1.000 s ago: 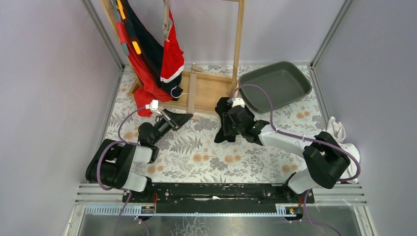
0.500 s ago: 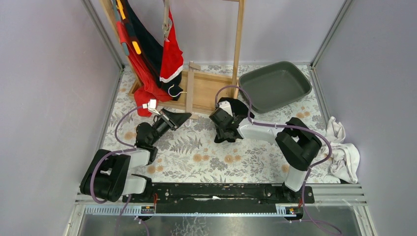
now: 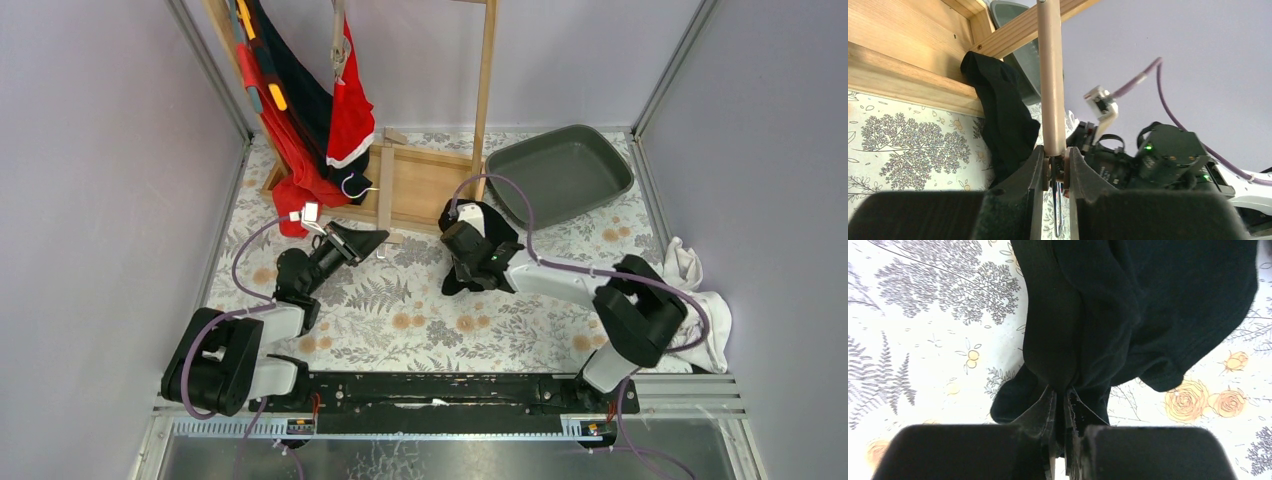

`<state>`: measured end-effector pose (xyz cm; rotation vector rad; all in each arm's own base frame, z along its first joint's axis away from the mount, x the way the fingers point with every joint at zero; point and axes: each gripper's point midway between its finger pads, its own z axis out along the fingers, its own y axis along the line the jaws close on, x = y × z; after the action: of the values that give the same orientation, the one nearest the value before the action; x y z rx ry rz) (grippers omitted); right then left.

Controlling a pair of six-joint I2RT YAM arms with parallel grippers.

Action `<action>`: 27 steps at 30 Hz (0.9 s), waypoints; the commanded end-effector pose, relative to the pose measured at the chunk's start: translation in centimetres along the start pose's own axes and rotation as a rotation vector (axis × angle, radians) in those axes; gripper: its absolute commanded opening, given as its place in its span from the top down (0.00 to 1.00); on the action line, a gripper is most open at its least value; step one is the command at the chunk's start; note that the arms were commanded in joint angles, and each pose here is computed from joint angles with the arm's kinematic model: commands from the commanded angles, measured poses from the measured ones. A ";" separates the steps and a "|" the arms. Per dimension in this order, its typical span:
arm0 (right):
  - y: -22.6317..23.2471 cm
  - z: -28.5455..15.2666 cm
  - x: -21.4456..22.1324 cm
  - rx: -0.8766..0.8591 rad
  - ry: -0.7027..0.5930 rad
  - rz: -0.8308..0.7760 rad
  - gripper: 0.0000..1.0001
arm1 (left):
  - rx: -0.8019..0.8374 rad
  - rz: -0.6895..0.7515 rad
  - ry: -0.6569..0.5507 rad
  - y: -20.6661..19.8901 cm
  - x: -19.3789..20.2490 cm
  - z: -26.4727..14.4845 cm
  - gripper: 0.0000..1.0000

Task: Clip the underwear to the hanger
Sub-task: Adjust the underwear at the center of the board.

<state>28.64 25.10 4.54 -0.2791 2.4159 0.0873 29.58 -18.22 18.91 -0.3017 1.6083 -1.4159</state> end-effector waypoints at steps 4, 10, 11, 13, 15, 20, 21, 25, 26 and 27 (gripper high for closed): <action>1.5 -4.2 -4.7 -0.166 -0.189 0.093 0.97 | 0.040 0.046 -0.031 -1.1 -0.8 0.3 1.00; 2.4 -6.1 -6.4 -0.307 -0.245 0.139 0.95 | 0.070 0.029 -0.037 -1.6 -0.5 0.2 1.00; 2.5 -6.3 -6.7 -0.325 -0.248 0.147 0.95 | 0.079 0.026 -0.033 -1.8 -0.4 0.3 1.00; 2.9 -6.5 -7.0 -0.364 -0.251 0.159 0.95 | 0.085 0.020 -0.029 -2.1 0.0 0.6 1.00; 3.4 -6.6 -7.3 -0.393 -0.257 0.160 0.95 | 0.080 0.013 -0.035 -2.2 0.4 0.9 1.00; 4.6 -6.6 -7.3 -0.454 -0.252 0.145 0.95 | 0.059 0.003 -0.032 -2.2 1.4 1.7 1.00; 4.8 -6.6 -7.2 -0.467 -0.249 0.141 0.95 | 0.054 -0.001 -0.033 -2.2 1.6 1.9 1.00; 5.6 -6.7 -7.2 -0.512 -0.249 0.138 0.95 | 0.020 -0.014 -0.034 -1.7 2.6 2.3 1.00; 5.8 -6.8 -7.3 -0.521 -0.249 0.138 0.95 | 0.013 -0.015 -0.034 -1.5 2.8 2.3 1.00; 5.9 -6.9 -7.3 -0.526 -0.248 0.137 0.95 | 0.007 -0.017 -0.034 -1.3 2.9 2.3 1.00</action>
<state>28.05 29.63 12.70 -0.2859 2.1958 0.6800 28.38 -22.23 17.60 -0.3255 1.6547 -1.4536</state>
